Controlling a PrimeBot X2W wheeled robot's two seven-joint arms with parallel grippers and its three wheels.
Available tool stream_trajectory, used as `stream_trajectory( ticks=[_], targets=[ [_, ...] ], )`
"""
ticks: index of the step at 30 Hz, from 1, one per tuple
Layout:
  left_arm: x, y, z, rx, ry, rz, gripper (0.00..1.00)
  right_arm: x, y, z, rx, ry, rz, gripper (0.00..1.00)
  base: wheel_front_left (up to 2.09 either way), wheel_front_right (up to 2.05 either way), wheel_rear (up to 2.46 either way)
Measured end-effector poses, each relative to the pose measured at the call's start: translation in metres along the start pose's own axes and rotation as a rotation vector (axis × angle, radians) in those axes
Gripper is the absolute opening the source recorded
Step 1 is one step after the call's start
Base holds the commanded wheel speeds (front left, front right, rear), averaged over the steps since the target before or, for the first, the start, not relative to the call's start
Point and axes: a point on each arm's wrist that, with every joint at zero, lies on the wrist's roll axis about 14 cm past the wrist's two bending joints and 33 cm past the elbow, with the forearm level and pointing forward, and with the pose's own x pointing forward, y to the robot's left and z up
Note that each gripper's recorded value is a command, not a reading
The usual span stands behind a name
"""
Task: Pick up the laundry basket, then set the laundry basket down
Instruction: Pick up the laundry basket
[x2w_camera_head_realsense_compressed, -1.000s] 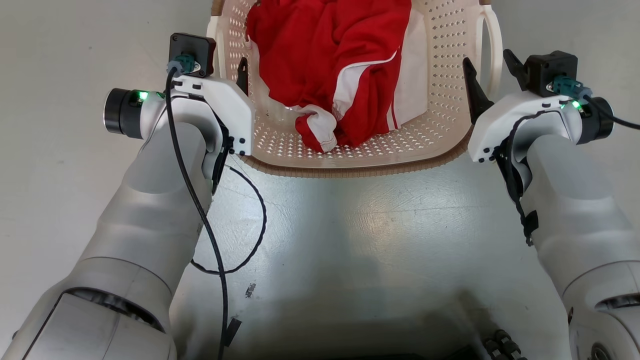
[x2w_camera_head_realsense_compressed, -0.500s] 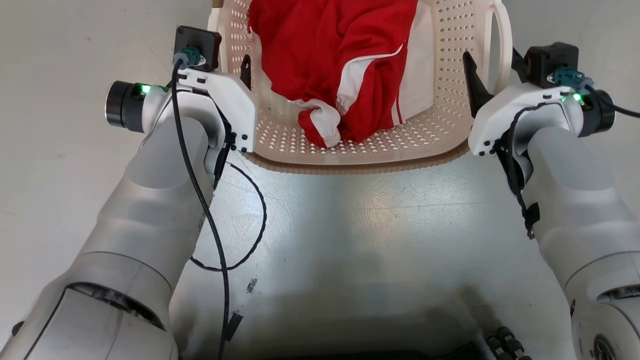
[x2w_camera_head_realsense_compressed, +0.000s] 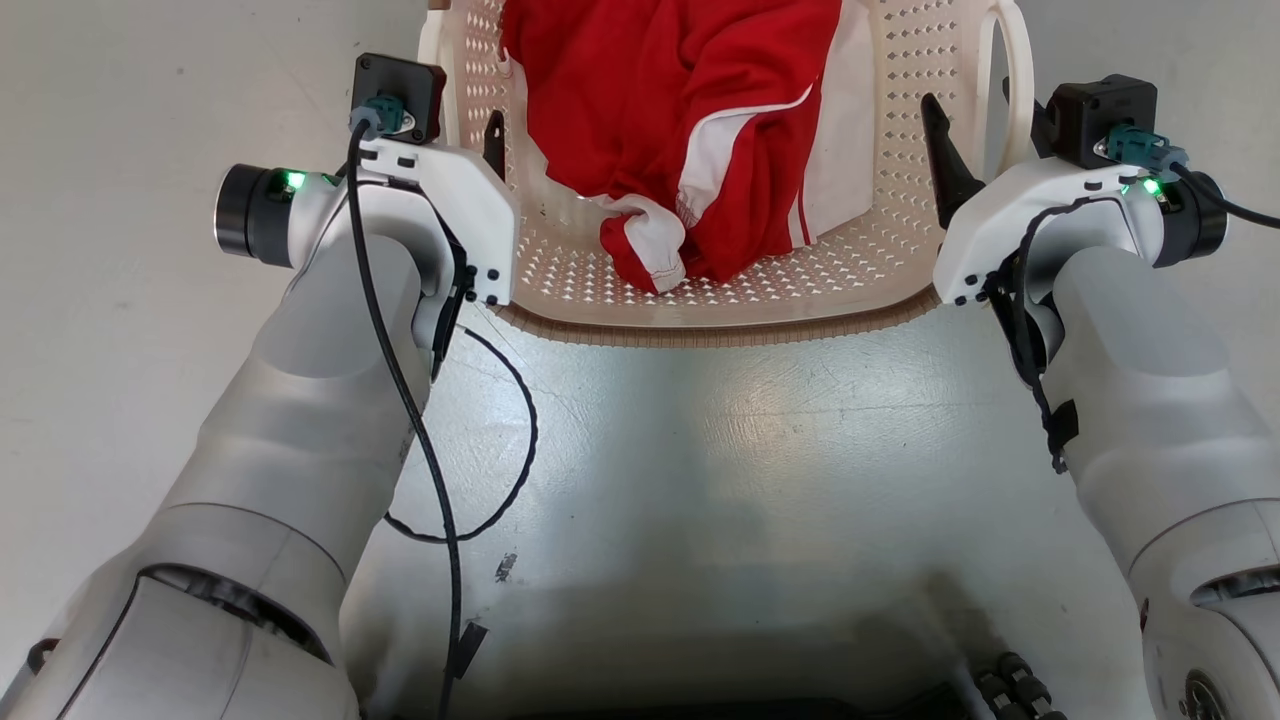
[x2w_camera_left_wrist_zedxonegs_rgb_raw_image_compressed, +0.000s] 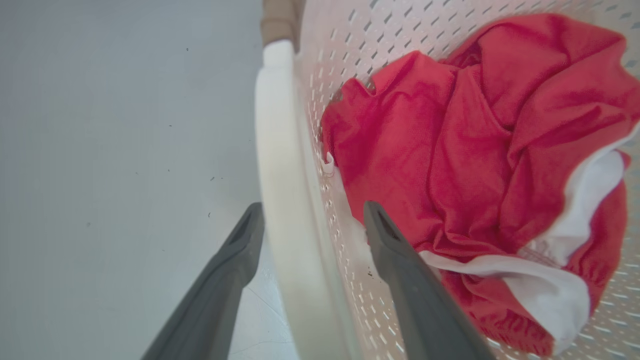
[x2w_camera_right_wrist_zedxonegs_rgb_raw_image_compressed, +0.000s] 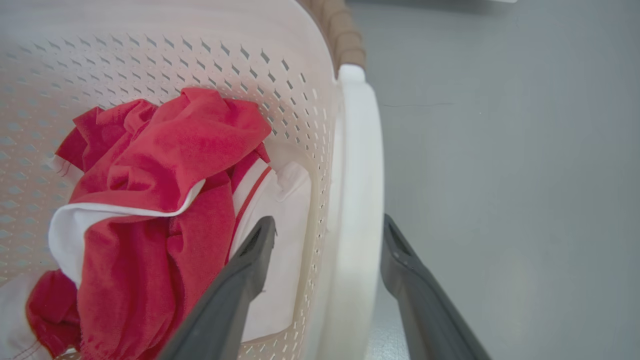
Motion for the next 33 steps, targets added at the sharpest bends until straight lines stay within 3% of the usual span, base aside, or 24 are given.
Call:
stream_trajectory(
  ticks=[2,3,4,5,6,23,33],
  targets=[
    [0.000,-0.001,0.000,-0.001,0.000,-0.002,1.00,0.000,0.000,0.000,0.000,0.001,0.000,1.00,0.00,0.00,0.00],
    [0.001,-0.001,0.001,0.001,-0.001,-0.002,0.62,0.000,0.000,-0.001,-0.001,0.001,0.001,0.47,0.00,0.00,0.00],
    [0.001,-0.001,0.002,0.004,-0.004,-0.003,0.46,0.000,0.000,-0.001,0.001,0.002,0.001,0.00,0.00,0.00,0.00],
    [0.001,0.000,0.005,0.008,-0.014,0.001,0.46,0.000,0.001,-0.001,0.004,0.002,0.001,0.00,0.00,0.00,0.00],
    [0.001,0.000,0.007,0.013,-0.021,0.000,0.00,0.000,0.001,-0.002,0.002,0.004,0.004,0.00,0.00,0.00,0.00],
    [-0.016,0.002,0.020,-0.003,-0.030,0.019,0.00,-0.015,0.011,0.009,0.016,0.006,0.025,0.00,0.00,0.00,0.00],
    [-0.059,-0.003,0.006,-0.004,0.023,0.033,0.00,-0.060,0.026,0.003,0.012,0.075,0.062,0.00,0.00,0.00,0.00]
  ],
)
